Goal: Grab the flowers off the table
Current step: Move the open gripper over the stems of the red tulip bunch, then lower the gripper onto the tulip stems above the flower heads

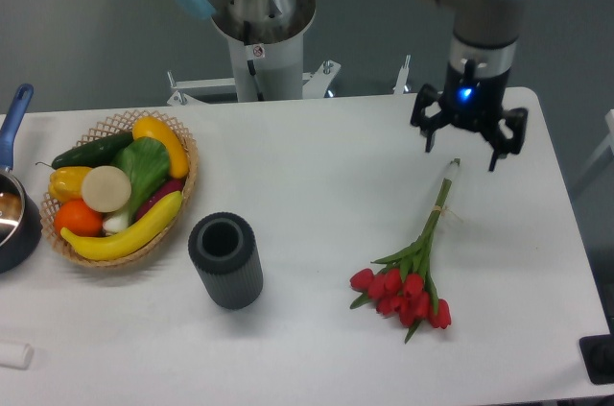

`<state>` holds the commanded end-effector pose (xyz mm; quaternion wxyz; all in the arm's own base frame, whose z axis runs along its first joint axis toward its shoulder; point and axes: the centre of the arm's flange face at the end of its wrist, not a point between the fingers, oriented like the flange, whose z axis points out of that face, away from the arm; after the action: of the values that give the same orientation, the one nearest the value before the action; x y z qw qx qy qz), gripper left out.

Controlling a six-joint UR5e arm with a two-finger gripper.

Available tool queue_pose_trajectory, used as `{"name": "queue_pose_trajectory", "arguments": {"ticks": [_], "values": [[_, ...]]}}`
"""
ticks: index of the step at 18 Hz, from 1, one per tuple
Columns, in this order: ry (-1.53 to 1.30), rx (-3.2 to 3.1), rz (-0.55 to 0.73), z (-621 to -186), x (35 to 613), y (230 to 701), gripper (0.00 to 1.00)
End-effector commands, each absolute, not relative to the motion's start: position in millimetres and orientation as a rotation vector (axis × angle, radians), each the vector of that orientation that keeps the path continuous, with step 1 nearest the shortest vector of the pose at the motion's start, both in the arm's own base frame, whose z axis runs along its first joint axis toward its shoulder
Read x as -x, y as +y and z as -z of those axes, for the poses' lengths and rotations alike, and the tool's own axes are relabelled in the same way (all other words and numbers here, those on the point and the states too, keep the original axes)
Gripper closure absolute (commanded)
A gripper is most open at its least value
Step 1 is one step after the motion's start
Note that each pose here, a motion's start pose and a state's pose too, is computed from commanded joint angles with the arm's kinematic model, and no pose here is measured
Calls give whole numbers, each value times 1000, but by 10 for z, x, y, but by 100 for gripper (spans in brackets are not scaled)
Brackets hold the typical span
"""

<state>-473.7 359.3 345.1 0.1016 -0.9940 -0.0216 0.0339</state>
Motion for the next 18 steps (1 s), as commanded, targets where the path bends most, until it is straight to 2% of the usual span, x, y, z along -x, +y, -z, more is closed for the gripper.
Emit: {"name": "queue_pose_trajectory", "arguments": {"ticks": [6,11,13,16,18], "values": [[-71,2929,-116,-3107,4820,3842,0],[-74,2962,-20,-2631,4905,3861,0],[-84,2957,-20,-2614,4944,3833,0],[-85,2975,33,-2317,4989,3882,0],[-82,2974,18,-2205,5045,3915,0]]}}
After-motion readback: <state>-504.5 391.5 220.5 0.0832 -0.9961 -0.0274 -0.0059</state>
